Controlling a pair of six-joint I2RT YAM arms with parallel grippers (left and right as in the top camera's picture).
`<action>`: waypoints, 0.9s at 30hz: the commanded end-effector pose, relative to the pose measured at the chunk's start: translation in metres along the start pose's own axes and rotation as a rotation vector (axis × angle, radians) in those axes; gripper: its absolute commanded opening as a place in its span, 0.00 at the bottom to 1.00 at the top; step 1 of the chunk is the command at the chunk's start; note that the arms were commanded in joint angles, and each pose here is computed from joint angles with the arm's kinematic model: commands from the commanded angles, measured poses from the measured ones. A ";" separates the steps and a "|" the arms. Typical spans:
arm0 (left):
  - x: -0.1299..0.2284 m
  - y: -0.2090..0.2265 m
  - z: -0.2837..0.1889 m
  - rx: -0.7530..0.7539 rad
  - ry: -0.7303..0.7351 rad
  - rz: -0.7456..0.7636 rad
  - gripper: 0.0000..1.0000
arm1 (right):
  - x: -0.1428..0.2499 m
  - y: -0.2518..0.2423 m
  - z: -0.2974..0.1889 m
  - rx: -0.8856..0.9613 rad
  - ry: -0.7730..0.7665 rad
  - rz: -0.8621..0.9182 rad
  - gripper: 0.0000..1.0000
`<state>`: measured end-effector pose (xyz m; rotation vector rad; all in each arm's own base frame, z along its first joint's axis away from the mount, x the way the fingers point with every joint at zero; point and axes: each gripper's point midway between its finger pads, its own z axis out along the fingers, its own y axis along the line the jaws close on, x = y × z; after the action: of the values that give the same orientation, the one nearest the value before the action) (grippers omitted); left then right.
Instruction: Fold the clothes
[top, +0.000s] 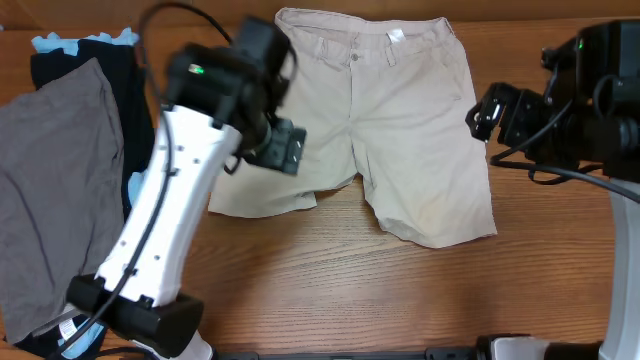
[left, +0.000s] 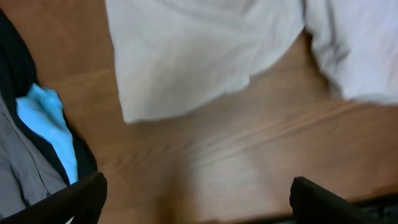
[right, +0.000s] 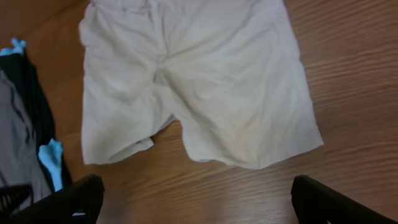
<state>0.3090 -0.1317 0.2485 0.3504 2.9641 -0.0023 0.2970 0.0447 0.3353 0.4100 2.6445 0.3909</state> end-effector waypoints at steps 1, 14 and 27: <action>0.014 -0.007 0.026 -0.051 0.059 0.028 0.94 | 0.006 -0.014 0.029 0.061 0.055 0.051 1.00; 0.046 -0.025 0.149 -0.047 0.155 0.023 0.76 | -0.003 -0.021 0.062 0.073 0.033 0.022 1.00; 0.042 -0.057 0.211 -0.021 -0.006 0.129 0.72 | -0.018 -0.017 0.063 0.056 -0.025 0.012 1.00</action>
<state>0.2824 -0.1797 0.0339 0.5321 2.9812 0.0304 0.3370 0.0383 0.2772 0.4524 2.6592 0.3283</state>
